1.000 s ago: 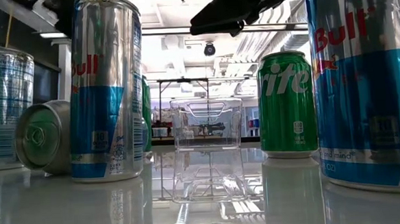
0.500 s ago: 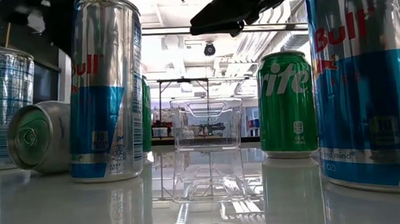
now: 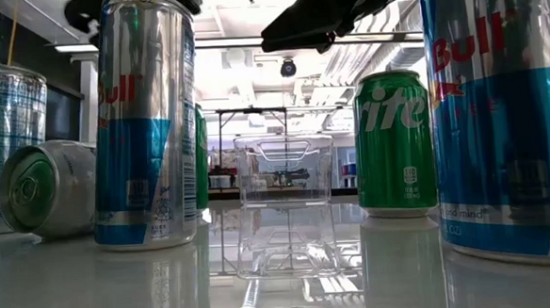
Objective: Sort soda cans
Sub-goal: Move the top right green soda can to the middle of the table
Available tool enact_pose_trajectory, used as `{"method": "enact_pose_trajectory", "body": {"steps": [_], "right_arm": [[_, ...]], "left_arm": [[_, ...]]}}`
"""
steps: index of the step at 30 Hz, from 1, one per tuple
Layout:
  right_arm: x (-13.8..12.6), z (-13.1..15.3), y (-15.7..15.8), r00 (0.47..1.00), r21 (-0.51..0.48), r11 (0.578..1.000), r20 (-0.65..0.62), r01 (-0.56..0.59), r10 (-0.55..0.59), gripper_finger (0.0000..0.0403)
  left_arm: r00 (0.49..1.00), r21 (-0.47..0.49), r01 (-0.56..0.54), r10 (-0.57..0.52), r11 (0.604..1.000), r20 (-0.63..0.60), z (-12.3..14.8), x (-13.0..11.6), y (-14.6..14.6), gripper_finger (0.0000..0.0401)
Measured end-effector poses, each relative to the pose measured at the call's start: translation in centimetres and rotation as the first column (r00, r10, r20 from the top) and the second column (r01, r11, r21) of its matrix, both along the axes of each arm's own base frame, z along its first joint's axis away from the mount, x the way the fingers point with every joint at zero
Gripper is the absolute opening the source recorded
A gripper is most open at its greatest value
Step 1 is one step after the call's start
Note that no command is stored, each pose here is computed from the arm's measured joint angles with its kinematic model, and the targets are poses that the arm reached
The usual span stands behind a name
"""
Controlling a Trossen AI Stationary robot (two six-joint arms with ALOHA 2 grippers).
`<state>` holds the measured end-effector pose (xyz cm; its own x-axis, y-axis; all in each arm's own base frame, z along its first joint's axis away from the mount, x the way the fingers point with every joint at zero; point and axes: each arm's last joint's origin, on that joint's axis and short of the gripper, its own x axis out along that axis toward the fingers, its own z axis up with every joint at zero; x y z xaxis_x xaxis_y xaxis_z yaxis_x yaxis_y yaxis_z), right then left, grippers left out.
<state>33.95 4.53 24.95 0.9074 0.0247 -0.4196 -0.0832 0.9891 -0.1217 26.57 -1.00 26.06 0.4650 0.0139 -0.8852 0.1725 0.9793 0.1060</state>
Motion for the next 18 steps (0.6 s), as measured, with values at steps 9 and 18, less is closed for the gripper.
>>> {"method": "enact_pose_trajectory", "body": {"steps": [9, 18], "right_arm": [[-0.1, -0.1, 0.0, 1.0, 0.024, 1.0, -0.013, 0.011, -0.011, 0.0129], [-0.1, -0.2, 0.0, 1.0, 0.028, 1.0, -0.026, 0.014, -0.013, 0.0129]], "left_arm": [[0.996, -0.05, 0.002, -0.006, 0.999, -0.087, -2.9, 2.0, 0.4, 0.0358], [0.992, -0.044, 0.016, -0.021, 0.999, -0.123, -5.1, 3.5, 0.3, 0.0355]]}}
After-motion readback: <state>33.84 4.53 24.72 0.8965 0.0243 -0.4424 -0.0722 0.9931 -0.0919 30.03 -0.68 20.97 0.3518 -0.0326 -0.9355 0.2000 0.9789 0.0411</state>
